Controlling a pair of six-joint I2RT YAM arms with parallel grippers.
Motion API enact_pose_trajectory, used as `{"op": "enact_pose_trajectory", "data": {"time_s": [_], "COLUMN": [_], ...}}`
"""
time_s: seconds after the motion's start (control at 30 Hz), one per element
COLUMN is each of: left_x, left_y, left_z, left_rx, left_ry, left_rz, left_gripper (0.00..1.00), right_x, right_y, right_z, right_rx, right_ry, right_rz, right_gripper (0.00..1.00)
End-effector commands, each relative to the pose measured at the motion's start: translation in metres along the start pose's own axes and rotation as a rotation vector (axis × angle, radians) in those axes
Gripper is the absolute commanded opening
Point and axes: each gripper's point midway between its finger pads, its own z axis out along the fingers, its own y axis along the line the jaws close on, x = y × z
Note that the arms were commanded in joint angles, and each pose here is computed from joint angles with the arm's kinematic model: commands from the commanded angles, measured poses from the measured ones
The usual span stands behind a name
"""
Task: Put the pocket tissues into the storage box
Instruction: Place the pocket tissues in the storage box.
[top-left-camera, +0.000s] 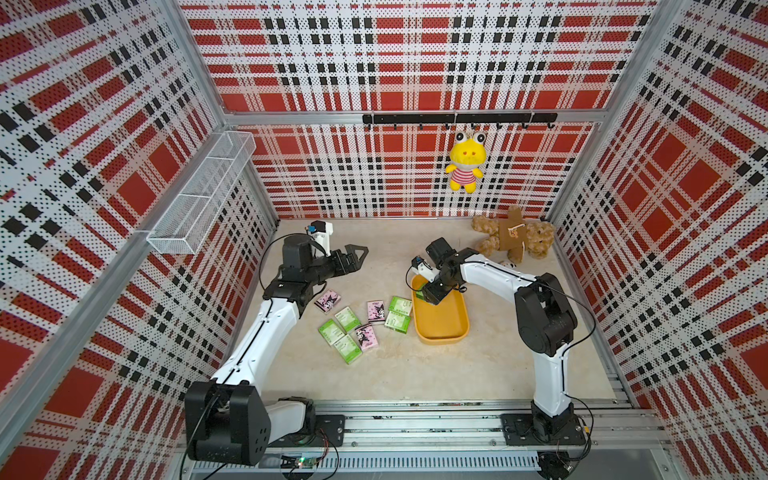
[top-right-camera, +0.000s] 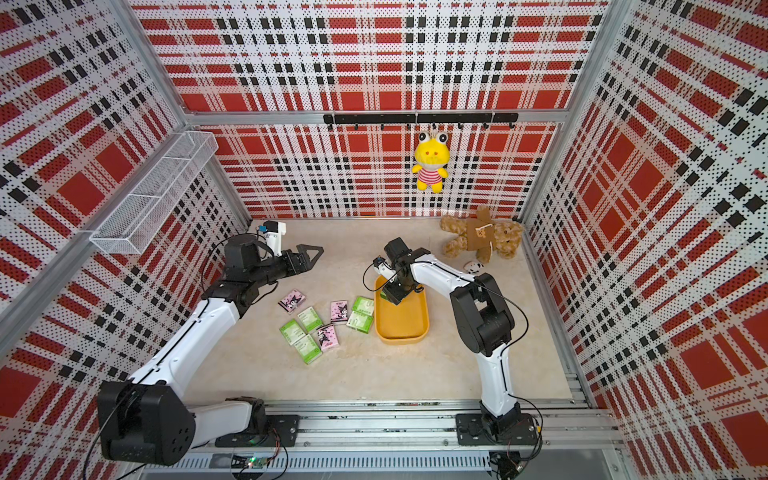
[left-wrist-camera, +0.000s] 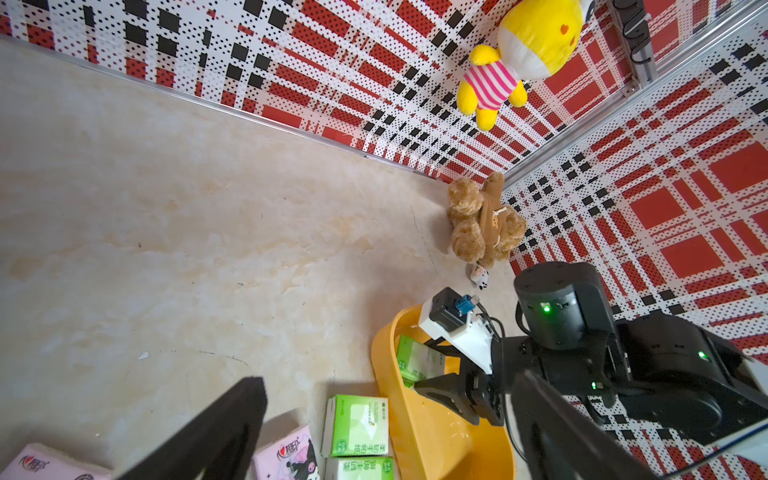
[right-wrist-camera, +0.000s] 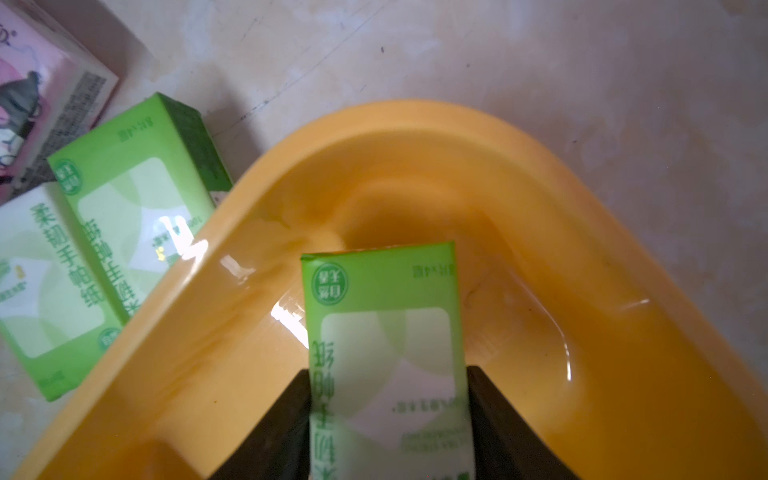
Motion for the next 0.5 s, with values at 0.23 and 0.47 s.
{"op": "enact_pose_trajectory", "data": {"time_s": [0.23, 0.47], "left_x": [-0.003, -0.004], "left_y": [-0.006, -0.007], "left_z": [-0.012, -0.014], "left_rx": [0.002, 0.003], "left_ry": [-0.005, -0.009], "left_rz": [0.04, 0.043], "left_gripper": [1.0, 1.0], "right_x": [-0.008, -0.011], "right_y": [-0.008, -0.011], "right_z": [0.009, 0.008], "right_rx": [-0.007, 0.007], "right_ry": [0.007, 0.007], "right_rz": [-0.034, -0.037], "right_gripper": [0.64, 0.78]}}
